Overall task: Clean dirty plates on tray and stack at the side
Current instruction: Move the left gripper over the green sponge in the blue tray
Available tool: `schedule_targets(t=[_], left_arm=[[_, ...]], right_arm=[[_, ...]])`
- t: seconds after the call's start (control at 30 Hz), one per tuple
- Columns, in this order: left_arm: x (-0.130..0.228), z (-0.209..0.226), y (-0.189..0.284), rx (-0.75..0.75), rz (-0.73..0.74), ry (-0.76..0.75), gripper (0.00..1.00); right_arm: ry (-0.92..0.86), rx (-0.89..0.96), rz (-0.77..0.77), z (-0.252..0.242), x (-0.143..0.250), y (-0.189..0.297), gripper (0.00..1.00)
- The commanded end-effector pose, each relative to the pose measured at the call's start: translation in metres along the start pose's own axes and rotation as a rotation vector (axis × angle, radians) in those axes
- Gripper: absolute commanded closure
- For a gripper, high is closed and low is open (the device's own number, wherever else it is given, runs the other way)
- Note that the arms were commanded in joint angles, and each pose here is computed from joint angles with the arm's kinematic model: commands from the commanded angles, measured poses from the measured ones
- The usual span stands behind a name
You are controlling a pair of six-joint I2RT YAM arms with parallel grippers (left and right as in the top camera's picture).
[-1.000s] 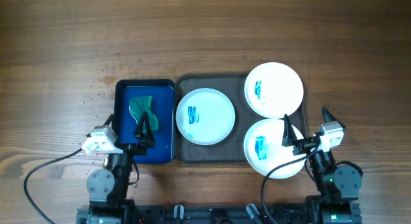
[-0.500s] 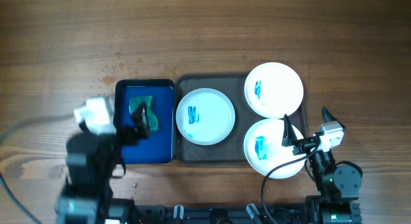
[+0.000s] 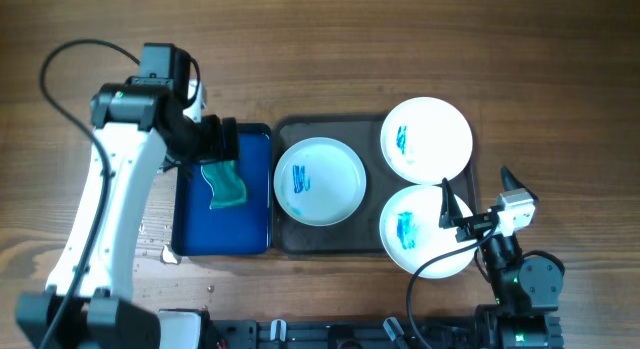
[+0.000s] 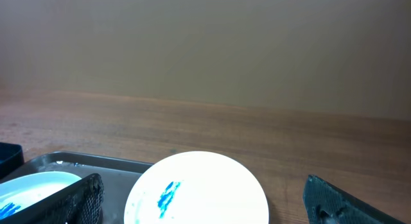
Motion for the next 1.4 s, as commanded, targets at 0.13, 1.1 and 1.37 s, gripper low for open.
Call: schedule_targets(t=[0.13,1.1,1.37], left_arm=[[0.008,-0.008,-0.004,0.075,0.099,-0.006,0.0],[-0.002,-0.012,-0.004,0.095,0.046,-0.014,0.0],[-0.006,-0.013,-0.004,0.104,0.025,-0.016,0.0]], right_arm=[[0.013,0.001,-0.004,0.0,-0.001,0.0,0.0],[-0.209,-0.496,0.117,0.032,-0.097,-0.007,0.0],[-0.335,-0.773,0.686,0.043,-0.116,-0.096,0.0]])
Point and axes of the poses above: each gripper's point midway between its finger pads, its own y axis back along the fingers, its own z axis along the line the jaws close on, x = y × z, the point moved 6 cm from there along y, back along the fingers, and after that the axes turned 9 degrees about y, right-handed, at the moved point
